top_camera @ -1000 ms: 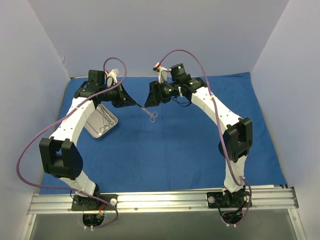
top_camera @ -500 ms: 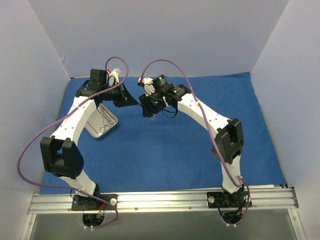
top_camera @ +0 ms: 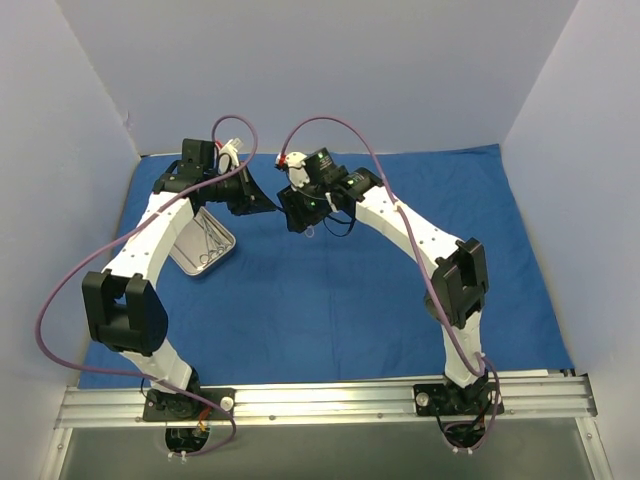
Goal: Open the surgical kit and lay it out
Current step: Place the medical item in the surgical kit.
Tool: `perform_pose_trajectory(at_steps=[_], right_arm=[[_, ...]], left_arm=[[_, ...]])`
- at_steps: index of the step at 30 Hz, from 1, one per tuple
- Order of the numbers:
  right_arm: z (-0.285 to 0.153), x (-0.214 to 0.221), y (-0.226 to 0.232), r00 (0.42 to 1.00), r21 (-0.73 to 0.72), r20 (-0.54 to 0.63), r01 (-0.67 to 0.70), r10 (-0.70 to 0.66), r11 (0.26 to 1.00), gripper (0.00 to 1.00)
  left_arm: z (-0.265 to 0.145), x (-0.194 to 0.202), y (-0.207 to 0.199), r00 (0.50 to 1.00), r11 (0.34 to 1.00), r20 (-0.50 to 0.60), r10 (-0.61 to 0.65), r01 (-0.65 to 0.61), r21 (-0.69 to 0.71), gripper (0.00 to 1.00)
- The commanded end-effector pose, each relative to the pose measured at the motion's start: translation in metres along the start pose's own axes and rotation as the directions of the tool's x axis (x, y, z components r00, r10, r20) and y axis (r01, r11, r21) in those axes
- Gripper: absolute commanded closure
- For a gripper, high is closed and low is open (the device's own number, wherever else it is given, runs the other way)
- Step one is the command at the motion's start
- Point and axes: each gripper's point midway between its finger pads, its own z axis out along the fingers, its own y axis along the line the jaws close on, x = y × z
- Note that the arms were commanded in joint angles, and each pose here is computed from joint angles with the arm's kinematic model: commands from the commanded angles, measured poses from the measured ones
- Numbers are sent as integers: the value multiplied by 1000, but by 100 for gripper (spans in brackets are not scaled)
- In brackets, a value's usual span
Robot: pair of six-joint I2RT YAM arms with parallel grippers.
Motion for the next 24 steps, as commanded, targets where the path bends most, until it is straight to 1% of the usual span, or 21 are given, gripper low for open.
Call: perform_pose_trajectory(at_steps=[1,3,5,9,16,24], right_arm=[[-44,-27,18,996,-17,84,34,-33,999,52],[-54,-32,20,994,-19,106,33,-31,999,46],[-58,-34,20,993,-14,113,35,-33,999,45],[-49,-27,19,996,-17,81,45,-44,999,41],[-26,-13,16,997,-36,37,64,-63,997,40],[-7,-12,13,997,-41,21,73,-72,996,41]], left_arm=[[1,-4,-1,1000,1000,-9,21,-21,-8,98],[3,-3,3,999,999,-25,23,-23,-25,98],[3,-3,4,999,999,-24,27,-28,-28,98],[2,-2,2,999,999,-24,33,-33,-14,98],[-2,-1,-8,999,999,-24,46,-46,25,98],[-5,6,-14,999,997,-35,35,-33,69,98]])
